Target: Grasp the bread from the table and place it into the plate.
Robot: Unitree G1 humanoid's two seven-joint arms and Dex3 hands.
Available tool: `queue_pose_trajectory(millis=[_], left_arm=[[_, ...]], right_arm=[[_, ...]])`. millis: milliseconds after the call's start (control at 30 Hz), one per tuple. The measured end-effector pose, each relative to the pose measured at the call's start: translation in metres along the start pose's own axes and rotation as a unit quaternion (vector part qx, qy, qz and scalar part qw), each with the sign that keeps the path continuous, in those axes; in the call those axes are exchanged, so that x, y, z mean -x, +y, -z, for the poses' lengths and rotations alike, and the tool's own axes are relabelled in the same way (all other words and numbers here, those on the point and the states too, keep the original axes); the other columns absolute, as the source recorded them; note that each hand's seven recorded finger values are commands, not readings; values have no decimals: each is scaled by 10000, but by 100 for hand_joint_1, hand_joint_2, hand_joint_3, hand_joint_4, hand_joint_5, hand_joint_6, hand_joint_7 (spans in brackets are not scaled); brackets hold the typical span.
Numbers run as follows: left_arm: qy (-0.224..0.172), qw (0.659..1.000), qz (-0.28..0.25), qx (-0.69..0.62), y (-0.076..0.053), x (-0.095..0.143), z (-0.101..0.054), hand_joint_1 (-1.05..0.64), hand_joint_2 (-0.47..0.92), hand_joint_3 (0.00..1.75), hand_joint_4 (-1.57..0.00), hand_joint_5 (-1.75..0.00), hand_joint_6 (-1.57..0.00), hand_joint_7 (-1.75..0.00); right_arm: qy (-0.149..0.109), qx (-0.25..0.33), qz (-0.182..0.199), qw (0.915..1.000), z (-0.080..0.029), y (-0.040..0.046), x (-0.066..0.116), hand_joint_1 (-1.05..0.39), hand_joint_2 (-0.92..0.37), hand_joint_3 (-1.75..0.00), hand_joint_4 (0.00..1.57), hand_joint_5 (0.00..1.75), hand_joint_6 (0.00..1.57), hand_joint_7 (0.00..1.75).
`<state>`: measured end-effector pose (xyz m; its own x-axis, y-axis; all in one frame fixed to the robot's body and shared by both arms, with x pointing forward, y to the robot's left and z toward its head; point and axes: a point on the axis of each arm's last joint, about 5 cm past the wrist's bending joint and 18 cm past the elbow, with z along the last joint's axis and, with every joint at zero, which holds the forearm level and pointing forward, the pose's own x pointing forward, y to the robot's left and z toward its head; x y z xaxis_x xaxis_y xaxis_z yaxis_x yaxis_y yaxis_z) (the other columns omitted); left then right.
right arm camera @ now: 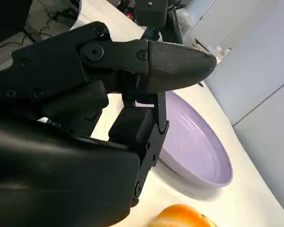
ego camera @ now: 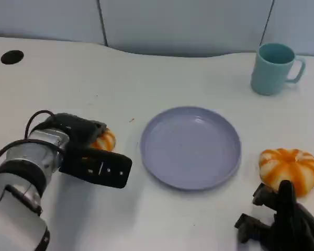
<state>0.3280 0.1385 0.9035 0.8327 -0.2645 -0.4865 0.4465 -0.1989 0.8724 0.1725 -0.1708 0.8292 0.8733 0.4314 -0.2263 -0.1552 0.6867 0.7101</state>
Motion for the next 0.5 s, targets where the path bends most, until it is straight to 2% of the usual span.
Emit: queue_pose_trajectory(millis=[133,200,267,467,500], left_arm=[[-7,10000,-23,-38,-3,-1,-3,-63,73,0,-16,-6,-20,-2],[5,10000,-47,-59,-6,-2,-6,-53,71,0,-20,-7,-24,-3],[27,9998,-164,-67,-15,-4,-12,-37,69,0,-28,-10,-31,-5],[27,9989,-469,-41,-89,-2,-25,-32,68,0,-31,-9,-35,-3],[26,9989,-468,-42,-89,-2,-25,-30,71,3,-44,-16,-44,-7]], right_arm=[[-1,1,1,10000,0,0,1,-53,-92,-56,122,120,106,121],[-2,-3,3,10000,1,-1,2,-53,-92,-56,122,120,105,121],[-3,-6,4,10000,1,-2,4,-53,-92,-55,122,120,106,121],[-10,-19,7,10000,1,-4,8,-53,-92,-55,122,120,106,121],[-10,-20,8,10000,2,-4,8,-53,-92,-55,122,121,106,122]])
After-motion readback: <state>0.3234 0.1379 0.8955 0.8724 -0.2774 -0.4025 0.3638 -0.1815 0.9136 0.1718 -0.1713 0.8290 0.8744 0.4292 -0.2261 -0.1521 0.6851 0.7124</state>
